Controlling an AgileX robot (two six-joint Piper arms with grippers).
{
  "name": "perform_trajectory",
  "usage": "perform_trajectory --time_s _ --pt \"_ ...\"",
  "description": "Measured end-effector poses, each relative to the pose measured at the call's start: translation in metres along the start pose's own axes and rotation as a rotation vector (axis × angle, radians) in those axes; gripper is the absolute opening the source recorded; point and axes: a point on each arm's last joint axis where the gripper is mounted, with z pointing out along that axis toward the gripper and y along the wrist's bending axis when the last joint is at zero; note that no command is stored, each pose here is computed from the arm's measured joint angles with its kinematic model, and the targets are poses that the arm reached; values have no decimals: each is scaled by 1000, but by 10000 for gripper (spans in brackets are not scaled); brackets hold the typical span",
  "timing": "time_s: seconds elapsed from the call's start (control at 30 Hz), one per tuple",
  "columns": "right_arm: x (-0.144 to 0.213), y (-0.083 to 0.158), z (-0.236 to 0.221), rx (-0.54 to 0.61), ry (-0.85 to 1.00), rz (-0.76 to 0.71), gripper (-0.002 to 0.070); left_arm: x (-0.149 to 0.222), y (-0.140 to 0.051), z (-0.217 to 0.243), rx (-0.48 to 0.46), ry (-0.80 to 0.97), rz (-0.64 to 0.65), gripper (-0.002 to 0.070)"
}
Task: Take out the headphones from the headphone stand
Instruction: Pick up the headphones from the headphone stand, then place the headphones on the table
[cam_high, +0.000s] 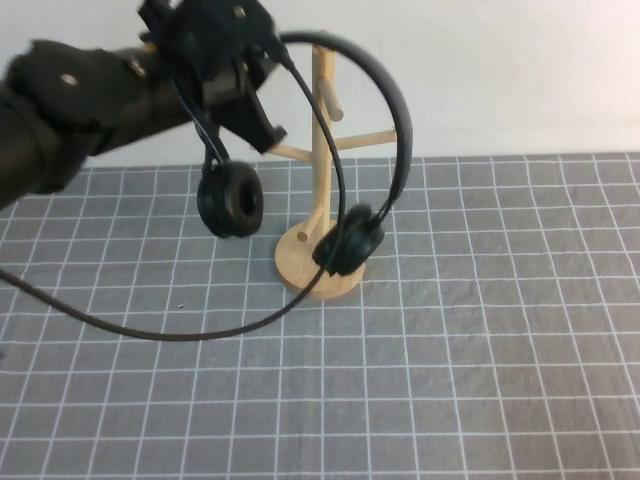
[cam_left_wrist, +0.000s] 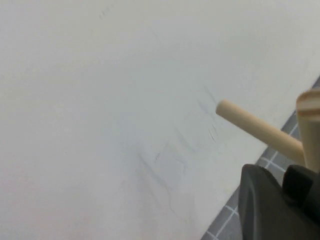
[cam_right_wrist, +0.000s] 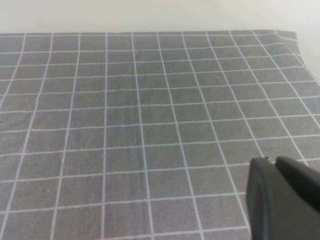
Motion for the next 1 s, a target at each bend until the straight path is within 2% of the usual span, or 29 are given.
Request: perform_trajectory --time_s 0.17,0.23,0.33,0.43,0.53,0.7,0.87,1.0 --pt "0 0 0 0 0 0 -9 -28 12 -39 -28 -95 -11 55" --pt "0 0 0 0 0 0 -9 -42 15 -63 -12 -148 -40 55" --pt "0 0 0 0 0 0 -9 -62 15 -102 51 -219 -121 55" --pt "0 0 0 0 0 0 -9 -71 7 -140 167 -208 -209 55" --pt "0 0 0 0 0 0 -9 -66 -2 -165 253 -75 -304 55" --pt "0 0 0 0 0 0 -9 -51 -5 -174 255 131 -479 55" --pt "0 0 0 0 0 0 -9 -27 -17 -156 330 414 -575 55" --pt "0 0 0 0 0 0 -9 -4 -36 -127 411 609 -598 55"
